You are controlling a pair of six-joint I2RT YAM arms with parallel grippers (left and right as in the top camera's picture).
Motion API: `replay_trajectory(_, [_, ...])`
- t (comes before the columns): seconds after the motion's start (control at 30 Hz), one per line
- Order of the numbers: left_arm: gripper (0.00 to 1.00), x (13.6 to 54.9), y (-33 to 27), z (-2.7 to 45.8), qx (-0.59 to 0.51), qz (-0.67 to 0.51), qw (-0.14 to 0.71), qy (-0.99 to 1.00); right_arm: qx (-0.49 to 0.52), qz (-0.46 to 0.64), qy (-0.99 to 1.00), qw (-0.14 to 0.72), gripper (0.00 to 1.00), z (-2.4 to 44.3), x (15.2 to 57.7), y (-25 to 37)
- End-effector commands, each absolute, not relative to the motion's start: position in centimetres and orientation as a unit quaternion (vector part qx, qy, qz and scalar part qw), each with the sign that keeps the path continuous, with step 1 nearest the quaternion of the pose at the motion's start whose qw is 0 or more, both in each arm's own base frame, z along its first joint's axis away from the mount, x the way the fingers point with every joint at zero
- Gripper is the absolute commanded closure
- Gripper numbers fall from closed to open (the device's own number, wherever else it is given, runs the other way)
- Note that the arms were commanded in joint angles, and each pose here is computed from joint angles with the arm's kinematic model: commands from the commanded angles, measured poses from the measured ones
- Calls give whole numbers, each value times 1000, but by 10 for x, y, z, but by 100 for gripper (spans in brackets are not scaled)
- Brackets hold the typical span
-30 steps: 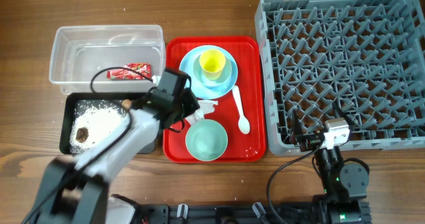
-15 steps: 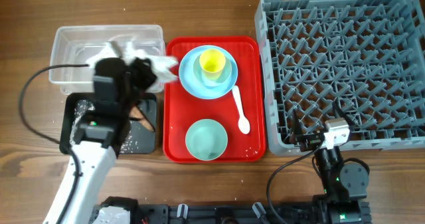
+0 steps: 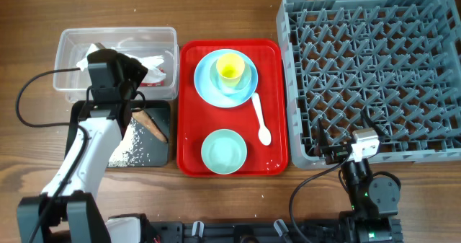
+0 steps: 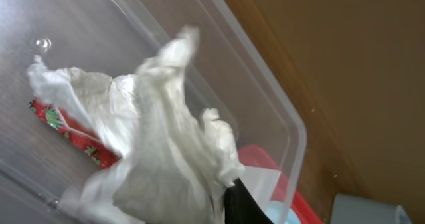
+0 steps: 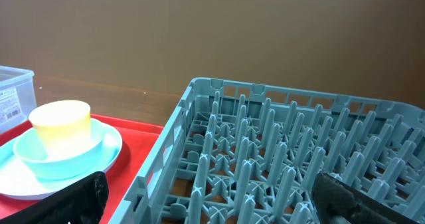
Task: Sort waste into correct bins and load items into the dishwasher rack
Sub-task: 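Lift the tissue and drop it into the clear bin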
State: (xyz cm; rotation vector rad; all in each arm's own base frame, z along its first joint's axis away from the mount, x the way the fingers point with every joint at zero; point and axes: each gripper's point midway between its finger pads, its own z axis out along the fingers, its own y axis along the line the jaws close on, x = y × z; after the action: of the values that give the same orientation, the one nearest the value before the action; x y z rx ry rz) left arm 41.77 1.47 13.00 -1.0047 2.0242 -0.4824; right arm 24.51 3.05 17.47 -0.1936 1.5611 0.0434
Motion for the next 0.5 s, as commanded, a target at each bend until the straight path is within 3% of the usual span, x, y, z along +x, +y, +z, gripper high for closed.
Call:
replay_trajectory(0.0, [39, 423, 18, 135, -398, -189, 413, 797, -94, 20, 698, 710, 0, 177, 244, 32])
replay_trajectory(0.03, [30, 423, 17, 135, -396, -192, 412, 798, -94, 20, 698, 710, 0, 177, 244, 32])
replay_trajectory(0.07, [28, 423, 13, 136, -391, -202, 409, 800, -94, 20, 698, 710, 0, 177, 244, 32])
replay_trajectory(0.3, [25, 402, -54, 169, -296, -356, 345, 816, -94, 20, 698, 710, 0, 177, 244, 32])
replay_trajectory(0.47, [27, 335, -101, 174, -256, -397, 236, 850, -94, 20, 698, 710, 0, 177, 244, 32])
